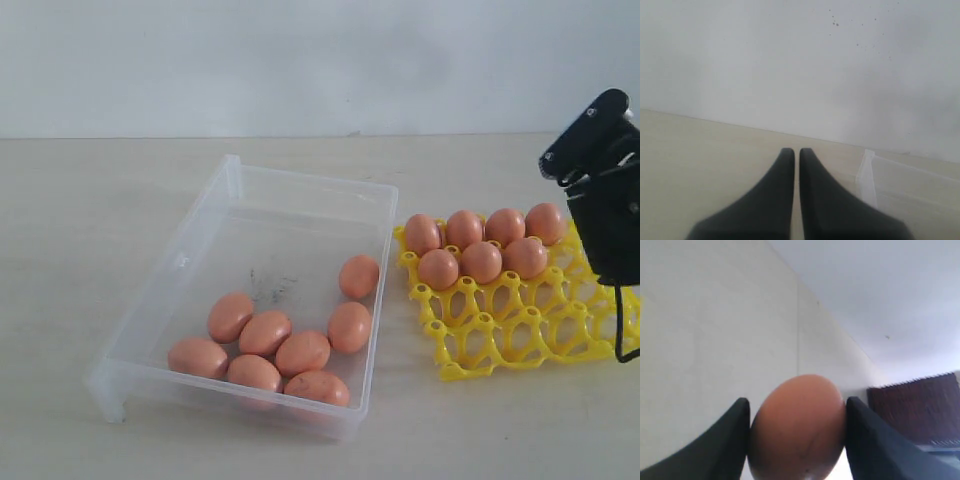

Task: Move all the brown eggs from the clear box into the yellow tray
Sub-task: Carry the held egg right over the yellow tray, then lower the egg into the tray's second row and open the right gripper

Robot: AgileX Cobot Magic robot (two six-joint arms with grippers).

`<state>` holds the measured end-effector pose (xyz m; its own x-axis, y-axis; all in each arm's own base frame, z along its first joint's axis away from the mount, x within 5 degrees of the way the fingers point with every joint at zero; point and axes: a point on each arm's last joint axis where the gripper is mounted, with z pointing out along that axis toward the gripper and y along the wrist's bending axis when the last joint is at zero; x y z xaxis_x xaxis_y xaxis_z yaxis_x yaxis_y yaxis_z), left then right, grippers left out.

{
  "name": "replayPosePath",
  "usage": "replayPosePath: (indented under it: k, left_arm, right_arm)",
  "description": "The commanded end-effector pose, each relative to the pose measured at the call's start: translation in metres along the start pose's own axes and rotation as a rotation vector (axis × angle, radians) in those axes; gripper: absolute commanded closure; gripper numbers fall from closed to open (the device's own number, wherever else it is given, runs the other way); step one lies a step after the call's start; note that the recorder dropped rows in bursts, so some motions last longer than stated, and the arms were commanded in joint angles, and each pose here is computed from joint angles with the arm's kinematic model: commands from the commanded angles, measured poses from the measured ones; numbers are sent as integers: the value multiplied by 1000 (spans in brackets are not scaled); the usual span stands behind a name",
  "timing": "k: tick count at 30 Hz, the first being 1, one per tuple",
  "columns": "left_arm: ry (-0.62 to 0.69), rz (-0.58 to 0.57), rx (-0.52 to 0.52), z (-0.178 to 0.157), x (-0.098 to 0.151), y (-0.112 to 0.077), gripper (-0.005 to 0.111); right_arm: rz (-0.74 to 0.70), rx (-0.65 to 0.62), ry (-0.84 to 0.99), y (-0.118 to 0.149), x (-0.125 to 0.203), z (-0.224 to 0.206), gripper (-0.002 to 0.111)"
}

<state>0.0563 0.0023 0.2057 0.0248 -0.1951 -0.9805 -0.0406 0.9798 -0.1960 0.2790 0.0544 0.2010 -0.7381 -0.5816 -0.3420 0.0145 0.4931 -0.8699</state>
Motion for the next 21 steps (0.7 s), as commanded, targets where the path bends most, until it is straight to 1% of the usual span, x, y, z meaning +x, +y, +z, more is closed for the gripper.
replayPosePath:
  k: [1, 4, 5, 6, 7, 8, 9, 10, 11, 13, 14, 15, 16, 17, 18, 20, 21]
  left_arm:
    - [-1, -2, 4, 0, -1, 0, 103]
    - [-1, -2, 4, 0, -1, 0, 103]
    - [-1, -2, 4, 0, -1, 0, 103]
    - [-1, -2, 4, 0, -1, 0, 103]
    - [-1, -2, 4, 0, -1, 0, 103]
    - [-1, -2, 4, 0, -1, 0, 103]
    - [-1, -2, 4, 0, -1, 0, 103]
    - [-1, -2, 4, 0, -1, 0, 103]
    - [-1, -2, 4, 0, -1, 0, 103]
    - [-1, -2, 4, 0, -1, 0, 103]
    - [-1, -2, 4, 0, -1, 0, 103]
    - [-1, -2, 4, 0, -1, 0, 103]
    - [-1, -2, 4, 0, -1, 0, 103]
    - [-1, -2, 4, 0, -1, 0, 103]
    - [-1, -2, 4, 0, -1, 0, 103]
    - [-1, -2, 4, 0, -1, 0, 103]
    - [-1, -2, 4, 0, -1, 0, 103]
  right_arm:
    - [-241, -80, 266, -6, 10, -5, 109]
    - [-476, -314, 380, 7, 22, -12, 109]
    - [-531, -416, 400, 14, 26, -16, 109]
    - [-542, -494, 392, 19, 27, -18, 109]
    - [-503, -538, 359, 24, 24, -19, 109]
    - [-395, -615, 241, 35, 14, -20, 109]
    - [-327, -659, 168, 41, 7, -21, 109]
    - [-189, -745, 22, 50, -7, -24, 109]
    - [-113, -794, -65, 54, -15, -26, 109]
    - [46, -873, -176, 57, -23, -25, 109]
    - [232, -942, -269, 55, -30, -21, 109]
    - [311, -965, -297, 52, -31, -16, 109]
    - [430, -981, -317, 45, -29, -5, 109]
    - [466, -979, -314, 42, -26, 1, 109]
    - [479, -949, -279, 36, -20, 11, 109]
    - [431, -895, -233, 30, -10, 23, 109]
    - [434, -881, -225, 26, -8, 26, 109]
